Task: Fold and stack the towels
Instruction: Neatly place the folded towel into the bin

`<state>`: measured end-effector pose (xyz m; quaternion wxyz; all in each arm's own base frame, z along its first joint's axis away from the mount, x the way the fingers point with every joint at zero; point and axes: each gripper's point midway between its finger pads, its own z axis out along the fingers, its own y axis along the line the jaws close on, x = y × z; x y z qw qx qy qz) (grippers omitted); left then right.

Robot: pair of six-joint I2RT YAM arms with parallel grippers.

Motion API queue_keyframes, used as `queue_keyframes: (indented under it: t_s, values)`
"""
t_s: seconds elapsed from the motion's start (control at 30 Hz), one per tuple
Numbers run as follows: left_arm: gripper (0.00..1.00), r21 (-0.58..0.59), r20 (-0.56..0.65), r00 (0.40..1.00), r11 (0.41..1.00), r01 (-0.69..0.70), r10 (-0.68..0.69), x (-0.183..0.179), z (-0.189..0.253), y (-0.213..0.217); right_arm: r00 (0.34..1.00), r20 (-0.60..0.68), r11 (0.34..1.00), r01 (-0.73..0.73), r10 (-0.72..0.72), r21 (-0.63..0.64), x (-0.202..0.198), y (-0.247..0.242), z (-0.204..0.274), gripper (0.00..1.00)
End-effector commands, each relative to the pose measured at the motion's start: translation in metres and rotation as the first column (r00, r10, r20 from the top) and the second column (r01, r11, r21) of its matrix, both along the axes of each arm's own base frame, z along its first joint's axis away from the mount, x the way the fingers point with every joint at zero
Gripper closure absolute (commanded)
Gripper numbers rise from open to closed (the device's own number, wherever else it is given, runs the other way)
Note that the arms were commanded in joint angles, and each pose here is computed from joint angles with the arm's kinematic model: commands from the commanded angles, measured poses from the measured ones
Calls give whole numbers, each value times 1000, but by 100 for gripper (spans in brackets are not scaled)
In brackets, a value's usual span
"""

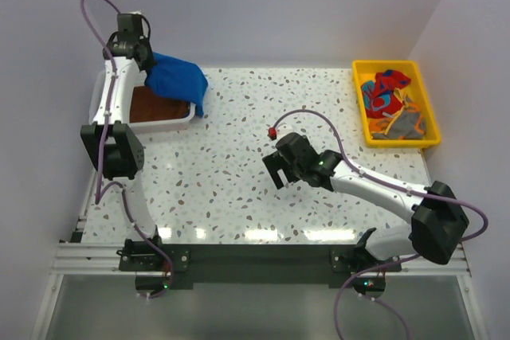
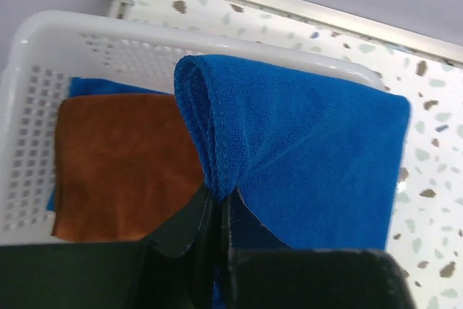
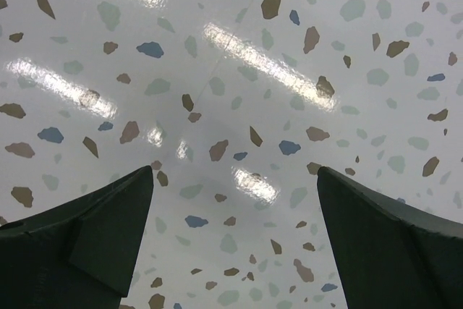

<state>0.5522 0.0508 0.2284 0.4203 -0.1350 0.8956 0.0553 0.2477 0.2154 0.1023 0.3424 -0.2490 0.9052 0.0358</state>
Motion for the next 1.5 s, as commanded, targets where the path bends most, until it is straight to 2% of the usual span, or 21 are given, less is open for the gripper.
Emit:
queue_keyframes:
  t_s: [0.0,0.13,0.33,0.47,0.57,0.77,0.8,0.87,0.9,0.97,1.0,1.13,1.23,1.33,1.37,1.43,1.47]
  values:
    - [100,105,16,996,990,-91,90,-11,24,49,1000,31,1000,1,0,-22,11,1,14,1]
    - [100,129,18,989,981,-148,147,-15,23,82,999,30,999,13,-11,-48,15,-1,12,1]
    - [100,158,16,986,973,-169,169,-16,17,103,1000,15,998,19,-18,-53,13,-1,9,1]
    - [100,161,-12,983,971,-178,182,-18,-2,111,1000,13,997,23,-22,-69,14,-4,7,1]
    - [96,162,-56,975,966,-204,215,-20,-31,118,1000,7,997,23,-22,-76,14,-4,5,1]
    - [81,251,-128,927,916,-313,352,-34,-69,151,1000,-1,996,22,-22,-86,12,-5,2,1]
    - [69,267,-124,921,906,-328,370,-35,-68,156,1000,0,996,23,-23,-86,12,-6,2,1]
    - [62,317,-104,902,873,-370,420,-39,-61,168,1000,-4,996,22,-22,-89,11,-6,0,1]
    - [50,328,-90,896,862,-386,435,-40,-56,173,1000,-4,996,22,-22,-86,11,-6,1,1]
    - [43,364,-53,885,834,-414,463,-41,-43,181,1000,-5,996,20,-20,-82,11,-5,1,1]
    - [36,372,-42,882,827,-422,470,-41,-39,183,1000,-5,997,22,-23,-79,11,-5,1,1]
    - [25,390,4,865,795,-464,502,-45,-21,189,1000,3,996,27,-27,-80,12,-5,2,1]
    - [24,353,29,872,812,-465,488,-46,-8,182,999,18,995,47,-46,-86,15,-9,4,1]
    - [25,235,44,911,882,-408,409,-39,2,154,998,29,994,62,-60,-88,17,-13,5,1]
    - [28,159,30,940,927,-340,340,-32,-8,129,996,33,993,81,-79,-85,20,-16,5,1]
    - [31,70,77,962,961,-268,262,-26,4,100,995,34,992,97,-94,-81,23,-19,5,1]
    - [32,-4,60,979,981,-195,194,-23,-10,70,994,30,991,110,-109,-71,26,-21,4,1]
